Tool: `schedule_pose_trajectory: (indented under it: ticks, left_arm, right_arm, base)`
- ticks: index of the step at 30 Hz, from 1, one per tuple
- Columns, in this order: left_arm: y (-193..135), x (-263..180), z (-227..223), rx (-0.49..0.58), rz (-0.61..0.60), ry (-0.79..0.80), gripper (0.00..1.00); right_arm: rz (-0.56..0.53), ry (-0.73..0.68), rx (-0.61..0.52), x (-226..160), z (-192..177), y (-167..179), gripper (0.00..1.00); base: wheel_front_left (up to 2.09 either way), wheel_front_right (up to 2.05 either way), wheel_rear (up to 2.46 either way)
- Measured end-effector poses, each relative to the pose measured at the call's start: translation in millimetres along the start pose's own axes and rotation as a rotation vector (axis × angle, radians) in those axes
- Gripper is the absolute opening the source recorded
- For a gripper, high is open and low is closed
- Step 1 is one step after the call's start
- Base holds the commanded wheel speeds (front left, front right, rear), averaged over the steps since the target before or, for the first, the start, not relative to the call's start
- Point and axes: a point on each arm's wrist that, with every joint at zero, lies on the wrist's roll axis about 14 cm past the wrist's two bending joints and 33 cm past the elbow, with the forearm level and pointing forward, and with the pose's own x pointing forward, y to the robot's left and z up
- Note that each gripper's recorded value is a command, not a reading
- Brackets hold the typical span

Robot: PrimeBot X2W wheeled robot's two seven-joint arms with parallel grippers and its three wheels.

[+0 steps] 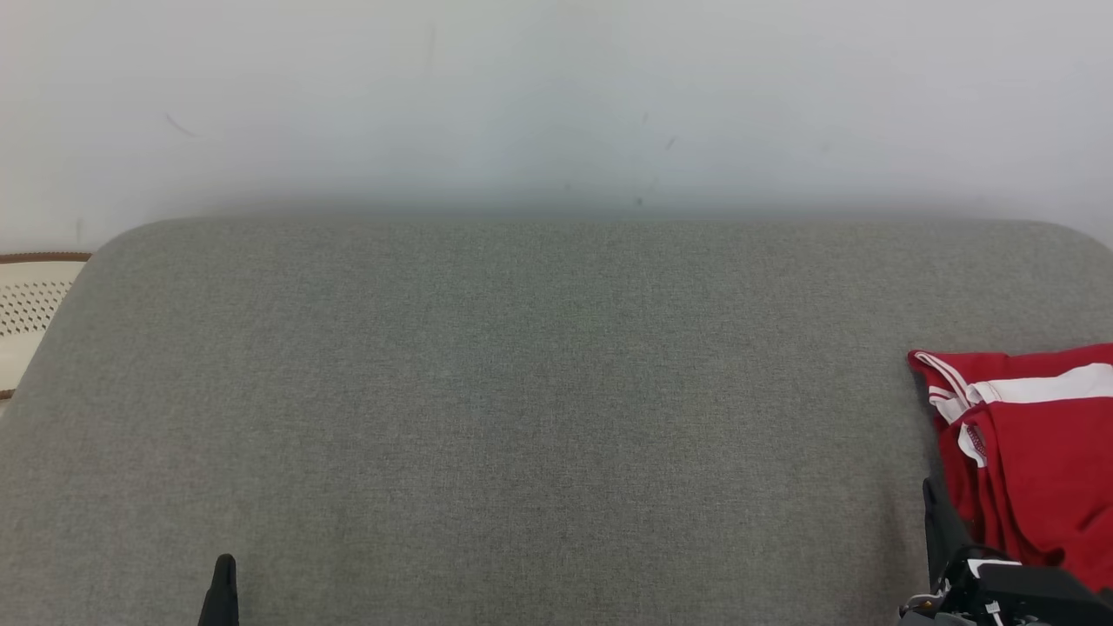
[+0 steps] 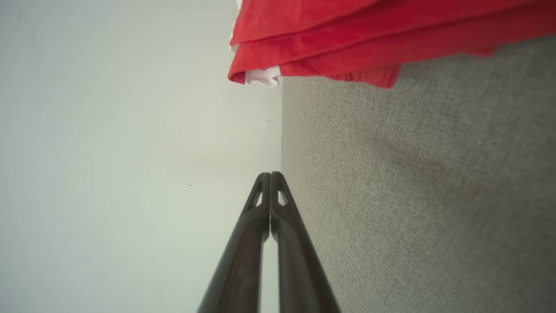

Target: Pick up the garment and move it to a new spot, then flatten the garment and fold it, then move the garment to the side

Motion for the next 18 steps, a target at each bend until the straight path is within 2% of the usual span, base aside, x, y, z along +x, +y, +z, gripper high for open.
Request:
schedule_pose_trajectory:
  ticks: [18]
  left_arm:
    - [-9.4, 1.9, 2.9, -0.114, -0.039, 0.001, 0.0]
  right_arm:
    - [0.031, -0.006, 0.123, 1.6, 4.6, 7.3, 0.0]
  base:
    - [0.0, 0.0, 0.0]
